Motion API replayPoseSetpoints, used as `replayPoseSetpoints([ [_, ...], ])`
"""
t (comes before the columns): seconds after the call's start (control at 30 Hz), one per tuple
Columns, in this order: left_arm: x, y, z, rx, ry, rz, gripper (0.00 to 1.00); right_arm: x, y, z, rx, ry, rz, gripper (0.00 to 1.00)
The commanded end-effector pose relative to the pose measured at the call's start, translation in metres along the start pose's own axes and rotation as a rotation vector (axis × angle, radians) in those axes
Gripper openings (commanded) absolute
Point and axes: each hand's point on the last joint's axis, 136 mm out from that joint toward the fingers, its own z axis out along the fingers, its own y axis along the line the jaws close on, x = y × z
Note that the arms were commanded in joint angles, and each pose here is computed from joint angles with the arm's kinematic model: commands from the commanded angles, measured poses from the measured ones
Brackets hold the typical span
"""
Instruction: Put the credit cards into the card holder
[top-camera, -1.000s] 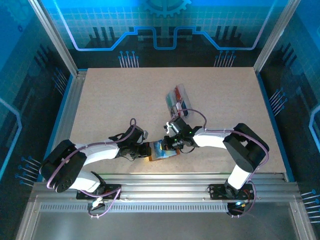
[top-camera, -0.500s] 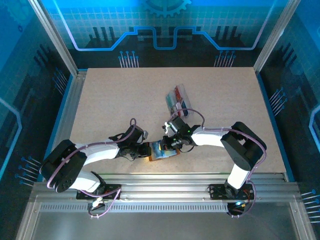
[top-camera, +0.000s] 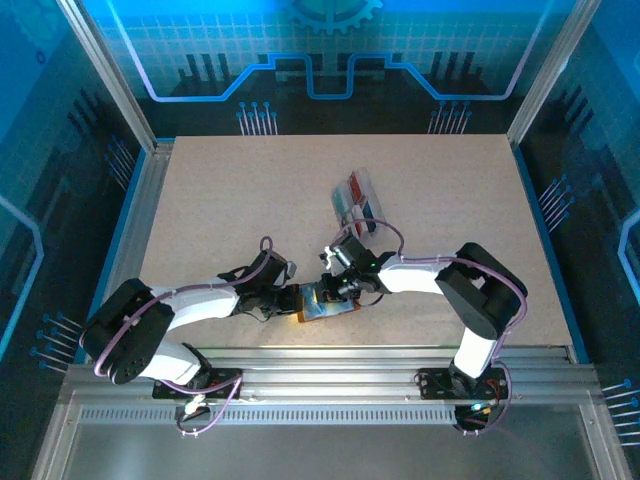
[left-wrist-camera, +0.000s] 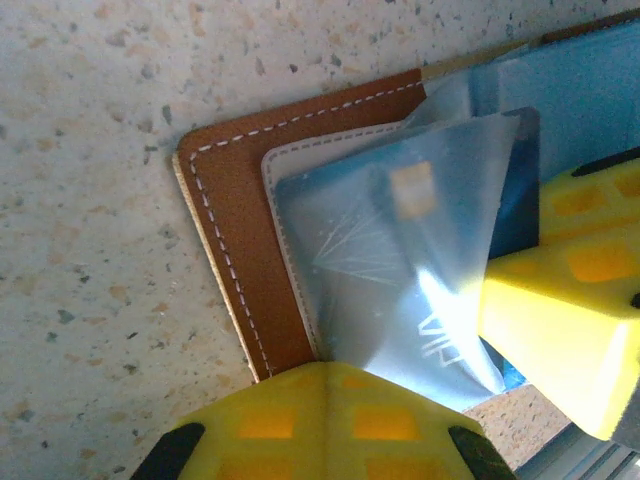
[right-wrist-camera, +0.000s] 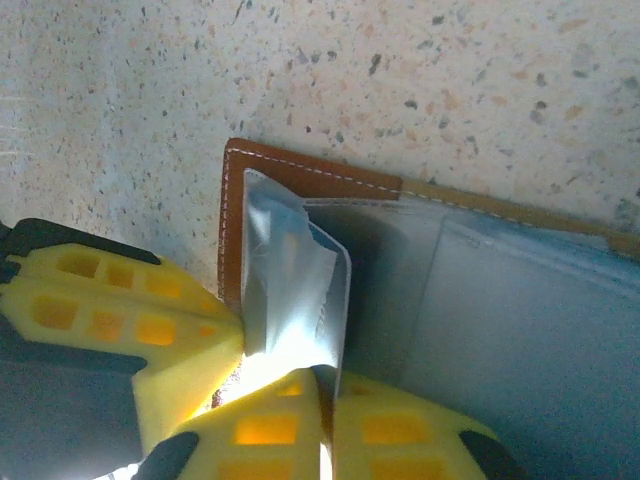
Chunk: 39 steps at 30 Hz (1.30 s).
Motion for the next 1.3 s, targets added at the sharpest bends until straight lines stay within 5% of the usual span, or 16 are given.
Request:
replayPoseSetpoints([
  [0.0, 0.001, 0.006, 0.007, -0.014, 0.010, 0.009, 0.00, 0.023, 0.001, 0.015, 0.020, 0.081, -0.015, 0.16],
  [0.4, 0.003, 0.010, 0.006, -0.025, 0.012, 0.006, 0.00, 0.015, -0.006, -0.012, 0.148, 0.054, -0.070, 0.57],
  [0.6, 0.005, 0.013, 0.006, -0.035, 0.011, 0.001, 0.00, 0.011, -0.010, -0.021, 0.176, 0.046, -0.080, 0.66],
  [0.83, 0.006, 0.014, 0.006, -0.039, 0.013, -0.001, 0.00, 0.005, -0.022, -0.035, 0.248, 0.023, -0.093, 0.65],
  [1.1, 0.007, 0.014, 0.005, -0.037, 0.011, 0.000, 0.00, -0.013, -0.019, -0.068, 0.367, -0.053, -0.205, 0.36],
  [1.27, 0.006, 0.014, 0.005, -0.035, 0.010, 0.000, 0.00, -0.019, -0.035, -0.066, 0.475, -0.027, -0.235, 0.34],
])
